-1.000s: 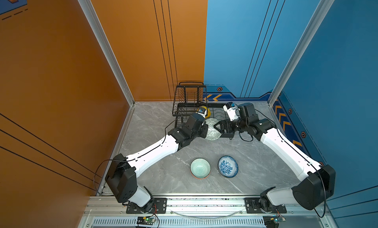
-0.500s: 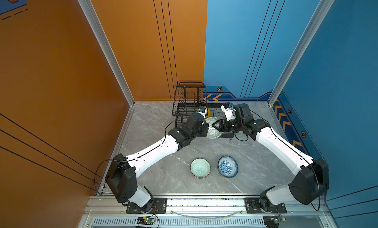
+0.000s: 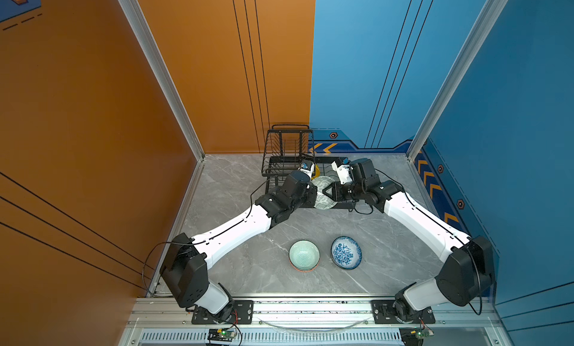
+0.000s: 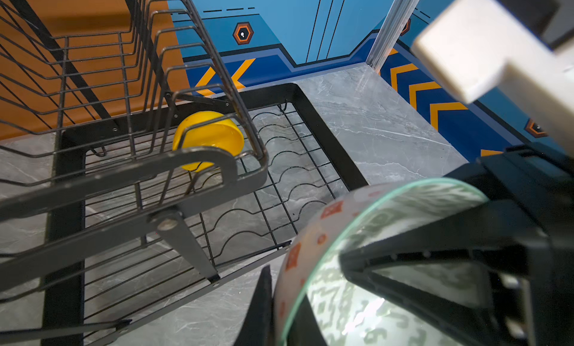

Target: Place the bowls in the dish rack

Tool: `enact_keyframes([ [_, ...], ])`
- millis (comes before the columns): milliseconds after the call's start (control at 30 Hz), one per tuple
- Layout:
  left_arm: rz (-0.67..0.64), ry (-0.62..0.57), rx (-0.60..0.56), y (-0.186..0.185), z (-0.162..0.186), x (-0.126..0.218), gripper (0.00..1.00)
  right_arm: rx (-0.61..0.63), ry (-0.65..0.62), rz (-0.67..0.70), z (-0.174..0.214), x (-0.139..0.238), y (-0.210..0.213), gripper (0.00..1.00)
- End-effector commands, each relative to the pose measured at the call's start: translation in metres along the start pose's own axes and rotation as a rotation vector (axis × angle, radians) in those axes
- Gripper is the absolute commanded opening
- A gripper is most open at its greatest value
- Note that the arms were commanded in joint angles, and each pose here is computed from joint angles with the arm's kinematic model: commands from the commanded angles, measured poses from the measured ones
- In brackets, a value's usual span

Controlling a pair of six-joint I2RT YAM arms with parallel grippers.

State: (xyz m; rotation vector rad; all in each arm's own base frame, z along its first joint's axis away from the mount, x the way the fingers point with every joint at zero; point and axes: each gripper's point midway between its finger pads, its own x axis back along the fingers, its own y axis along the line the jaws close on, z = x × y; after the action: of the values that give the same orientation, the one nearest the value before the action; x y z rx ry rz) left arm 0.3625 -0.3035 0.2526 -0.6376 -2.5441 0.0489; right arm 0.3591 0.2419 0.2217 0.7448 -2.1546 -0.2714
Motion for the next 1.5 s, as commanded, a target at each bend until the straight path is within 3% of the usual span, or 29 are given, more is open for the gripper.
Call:
enact_keyframes([
  [0,0.054,-0.059,0.026,-0.012,-0.017,0.002,0.0,-0.017,0.0,0.011,0.001,-0.003,-0.004,0.15],
  [167,0.08,-0.037,0.015,-0.017,-0.008,0.001,0.0,-0.018,-0.004,0.023,0.001,-0.003,-0.007,0.01],
  [333,0.094,-0.015,0.01,-0.019,0.001,0.001,0.01,-0.014,-0.004,0.03,0.002,-0.002,-0.008,0.0],
  [467,0.09,0.019,-0.009,-0.017,0.009,0.001,0.21,0.005,-0.011,0.041,0.001,0.0,-0.01,0.0],
  [700,0.092,0.057,-0.046,-0.015,0.014,0.006,0.47,0.03,-0.016,0.079,0.001,0.002,-0.015,0.0],
  [833,0.102,0.131,-0.078,-0.014,0.026,0.012,0.76,0.041,-0.029,0.107,-0.003,0.005,-0.021,0.0],
  [967,0.098,0.137,-0.089,-0.009,0.026,0.02,0.96,0.056,-0.042,0.141,-0.007,0.007,-0.03,0.0],
  [1033,0.104,0.151,-0.096,-0.006,0.028,0.023,1.0,0.07,-0.05,0.167,-0.01,0.008,-0.035,0.0],
  [1467,0.074,0.186,-0.097,0.014,0.03,0.029,0.98,0.223,-0.208,0.39,-0.055,0.02,-0.086,0.0],
])
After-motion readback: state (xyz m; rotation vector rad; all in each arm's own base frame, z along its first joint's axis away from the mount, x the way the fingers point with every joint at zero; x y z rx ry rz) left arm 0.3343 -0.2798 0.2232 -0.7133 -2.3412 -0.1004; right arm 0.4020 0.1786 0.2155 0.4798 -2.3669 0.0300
